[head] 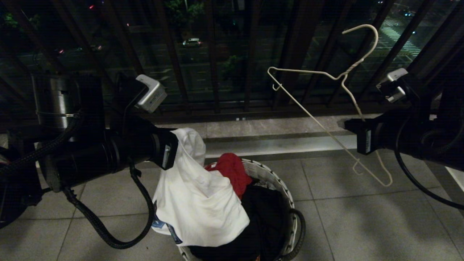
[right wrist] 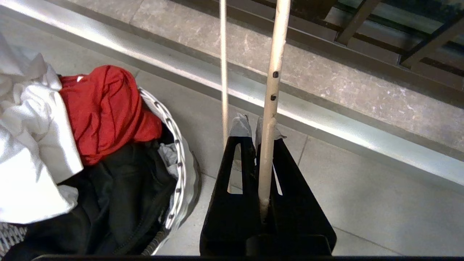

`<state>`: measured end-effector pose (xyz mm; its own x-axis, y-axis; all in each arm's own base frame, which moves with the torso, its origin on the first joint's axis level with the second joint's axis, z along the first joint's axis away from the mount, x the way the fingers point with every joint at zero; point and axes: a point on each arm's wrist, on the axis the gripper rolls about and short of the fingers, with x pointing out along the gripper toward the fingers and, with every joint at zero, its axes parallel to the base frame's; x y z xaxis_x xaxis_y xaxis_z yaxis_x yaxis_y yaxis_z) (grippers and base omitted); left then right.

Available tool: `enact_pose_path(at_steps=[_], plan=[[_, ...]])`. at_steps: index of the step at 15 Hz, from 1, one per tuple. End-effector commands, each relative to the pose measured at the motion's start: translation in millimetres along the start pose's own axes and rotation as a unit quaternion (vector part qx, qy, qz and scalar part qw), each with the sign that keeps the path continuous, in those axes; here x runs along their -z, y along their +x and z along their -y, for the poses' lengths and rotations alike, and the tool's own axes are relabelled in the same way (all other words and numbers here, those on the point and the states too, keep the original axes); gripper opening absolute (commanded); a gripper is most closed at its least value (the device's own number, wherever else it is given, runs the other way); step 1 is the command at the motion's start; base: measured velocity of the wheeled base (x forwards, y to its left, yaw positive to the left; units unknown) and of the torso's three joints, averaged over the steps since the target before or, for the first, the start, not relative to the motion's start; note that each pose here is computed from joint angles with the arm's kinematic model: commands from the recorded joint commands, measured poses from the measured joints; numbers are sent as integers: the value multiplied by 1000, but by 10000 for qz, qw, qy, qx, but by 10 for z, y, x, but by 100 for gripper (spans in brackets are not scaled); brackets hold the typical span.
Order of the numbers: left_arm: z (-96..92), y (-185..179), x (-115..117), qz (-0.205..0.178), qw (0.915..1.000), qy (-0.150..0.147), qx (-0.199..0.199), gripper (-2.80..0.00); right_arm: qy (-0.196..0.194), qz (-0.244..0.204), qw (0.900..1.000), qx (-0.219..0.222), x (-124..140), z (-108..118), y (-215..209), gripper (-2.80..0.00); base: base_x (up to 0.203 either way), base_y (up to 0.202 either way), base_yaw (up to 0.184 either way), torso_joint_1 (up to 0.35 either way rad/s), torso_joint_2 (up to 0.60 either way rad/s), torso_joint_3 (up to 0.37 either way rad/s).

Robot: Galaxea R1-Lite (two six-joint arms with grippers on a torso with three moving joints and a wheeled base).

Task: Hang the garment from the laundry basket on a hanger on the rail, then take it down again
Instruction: Pick up clothes from the basket

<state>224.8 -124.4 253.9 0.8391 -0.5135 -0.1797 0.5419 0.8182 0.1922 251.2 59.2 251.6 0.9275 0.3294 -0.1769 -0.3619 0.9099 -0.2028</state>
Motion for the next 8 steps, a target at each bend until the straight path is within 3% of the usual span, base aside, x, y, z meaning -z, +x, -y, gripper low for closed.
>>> enact_pose_path(at_steps=[1, 8], plan=[[24, 71, 29, -2, 9987, -248, 438, -280, 0, -5, 10000, -23, 2, -8, 5, -280, 0, 0, 0, 0, 0, 0], [25, 118, 39, -23, 9973, -456, 567, -280, 5, -61, 10000, -51, 24, -18, 37, -280, 0, 0, 0, 0, 0, 0]])
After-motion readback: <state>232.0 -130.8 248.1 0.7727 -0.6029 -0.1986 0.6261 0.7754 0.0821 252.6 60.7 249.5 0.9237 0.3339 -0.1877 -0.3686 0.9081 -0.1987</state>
